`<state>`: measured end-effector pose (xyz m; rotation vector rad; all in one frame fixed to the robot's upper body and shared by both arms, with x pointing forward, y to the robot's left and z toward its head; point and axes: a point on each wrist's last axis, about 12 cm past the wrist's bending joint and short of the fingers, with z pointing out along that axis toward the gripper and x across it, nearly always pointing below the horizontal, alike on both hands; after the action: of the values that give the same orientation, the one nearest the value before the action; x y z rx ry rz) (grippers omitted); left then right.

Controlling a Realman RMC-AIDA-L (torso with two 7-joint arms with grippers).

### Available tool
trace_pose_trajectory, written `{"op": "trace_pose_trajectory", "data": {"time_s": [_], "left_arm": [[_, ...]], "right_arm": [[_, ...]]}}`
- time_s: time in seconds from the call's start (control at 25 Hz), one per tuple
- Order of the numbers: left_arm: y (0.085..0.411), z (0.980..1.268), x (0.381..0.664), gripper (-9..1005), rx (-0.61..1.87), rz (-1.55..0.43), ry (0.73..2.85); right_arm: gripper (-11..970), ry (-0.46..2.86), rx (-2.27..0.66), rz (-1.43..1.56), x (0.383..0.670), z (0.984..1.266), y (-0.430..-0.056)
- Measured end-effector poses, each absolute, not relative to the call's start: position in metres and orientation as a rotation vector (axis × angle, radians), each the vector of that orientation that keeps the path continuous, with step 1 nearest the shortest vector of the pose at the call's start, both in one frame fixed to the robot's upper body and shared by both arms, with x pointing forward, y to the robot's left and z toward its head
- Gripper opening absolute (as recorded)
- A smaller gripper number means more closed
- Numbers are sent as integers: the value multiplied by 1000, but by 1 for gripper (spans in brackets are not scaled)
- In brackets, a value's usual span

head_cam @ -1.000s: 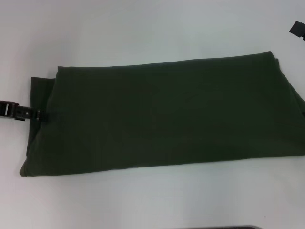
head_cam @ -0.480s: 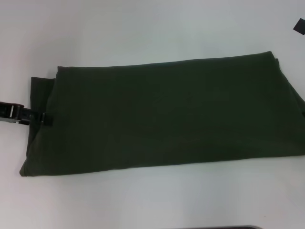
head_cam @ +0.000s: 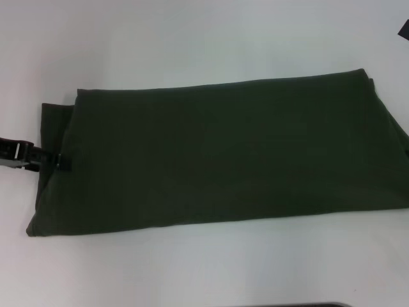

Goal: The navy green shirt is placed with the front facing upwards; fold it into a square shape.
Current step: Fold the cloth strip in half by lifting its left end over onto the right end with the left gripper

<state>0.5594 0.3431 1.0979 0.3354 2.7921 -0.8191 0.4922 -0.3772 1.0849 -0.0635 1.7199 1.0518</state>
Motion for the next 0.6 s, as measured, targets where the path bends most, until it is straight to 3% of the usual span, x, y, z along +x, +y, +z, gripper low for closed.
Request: {"op": "trace_pose_trajectory", "data": {"time_s": [0.6], "left_arm": [[329,1099,565,901,388,-857,2802]], "right_arm": [[544,1719,-60,1052,492,1086,-378]]}}
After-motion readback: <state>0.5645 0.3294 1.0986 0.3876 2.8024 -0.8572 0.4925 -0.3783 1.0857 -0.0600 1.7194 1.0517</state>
